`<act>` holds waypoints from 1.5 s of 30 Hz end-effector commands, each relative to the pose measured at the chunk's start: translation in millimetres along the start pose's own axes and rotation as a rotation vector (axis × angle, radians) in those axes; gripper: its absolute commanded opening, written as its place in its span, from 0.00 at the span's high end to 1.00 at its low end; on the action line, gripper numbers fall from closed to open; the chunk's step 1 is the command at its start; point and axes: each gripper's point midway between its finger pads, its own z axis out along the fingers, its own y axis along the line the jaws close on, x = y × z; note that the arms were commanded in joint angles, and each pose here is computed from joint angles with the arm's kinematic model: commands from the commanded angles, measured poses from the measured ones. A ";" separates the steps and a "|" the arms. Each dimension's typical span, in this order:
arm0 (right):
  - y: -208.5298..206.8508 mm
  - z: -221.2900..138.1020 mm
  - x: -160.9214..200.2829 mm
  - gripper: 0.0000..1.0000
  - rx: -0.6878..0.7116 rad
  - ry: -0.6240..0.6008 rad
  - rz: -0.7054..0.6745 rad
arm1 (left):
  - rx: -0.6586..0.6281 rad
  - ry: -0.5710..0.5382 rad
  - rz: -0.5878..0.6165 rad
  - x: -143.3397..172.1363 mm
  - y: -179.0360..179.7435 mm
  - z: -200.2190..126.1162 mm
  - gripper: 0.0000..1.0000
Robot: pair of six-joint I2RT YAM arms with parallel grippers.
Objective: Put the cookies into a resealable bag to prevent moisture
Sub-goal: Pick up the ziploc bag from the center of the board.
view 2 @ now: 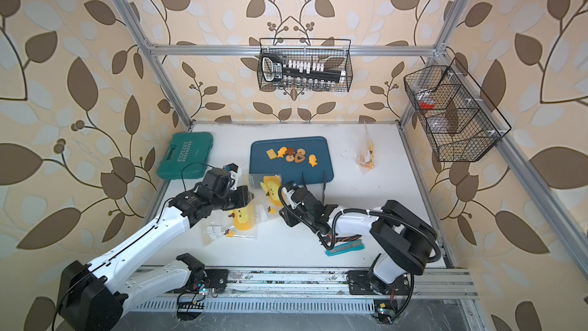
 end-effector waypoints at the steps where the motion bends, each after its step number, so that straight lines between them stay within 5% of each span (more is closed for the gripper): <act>1: -8.3 -15.4 -32.0 0.39 0.083 -0.085 0.026 | -0.303 -0.018 0.024 -17.6 32.7 -45.5 1.00; 7: -30.0 -36.3 -55.8 0.34 0.200 -0.159 0.112 | -1.031 -0.090 0.134 -101.4 88.9 -153.1 1.00; 9: -38.8 -42.4 -59.5 0.31 0.220 -0.179 0.145 | -1.114 -0.047 0.188 -119.4 87.6 -145.8 1.00; 13: -41.3 -38.4 -70.9 0.26 0.071 -0.205 0.259 | -0.409 0.219 0.197 -90.3 8.8 -0.8 1.00; 14: -37.8 -36.2 -75.9 0.25 0.015 -0.213 0.286 | -0.337 0.267 0.178 -80.8 3.3 23.9 1.00; 20: 3.7 -19.4 -97.6 0.21 -0.223 -0.241 0.372 | -0.210 0.373 0.118 -69.5 -5.5 78.8 1.00; 35: 44.5 40.7 -123.2 0.20 -0.396 -0.179 0.442 | -0.192 0.381 0.113 -69.8 -6.5 86.3 1.00; 45: 2.3 88.6 -95.1 0.38 -0.154 -0.059 0.483 | -0.197 0.364 0.123 -74.4 -6.0 79.1 1.00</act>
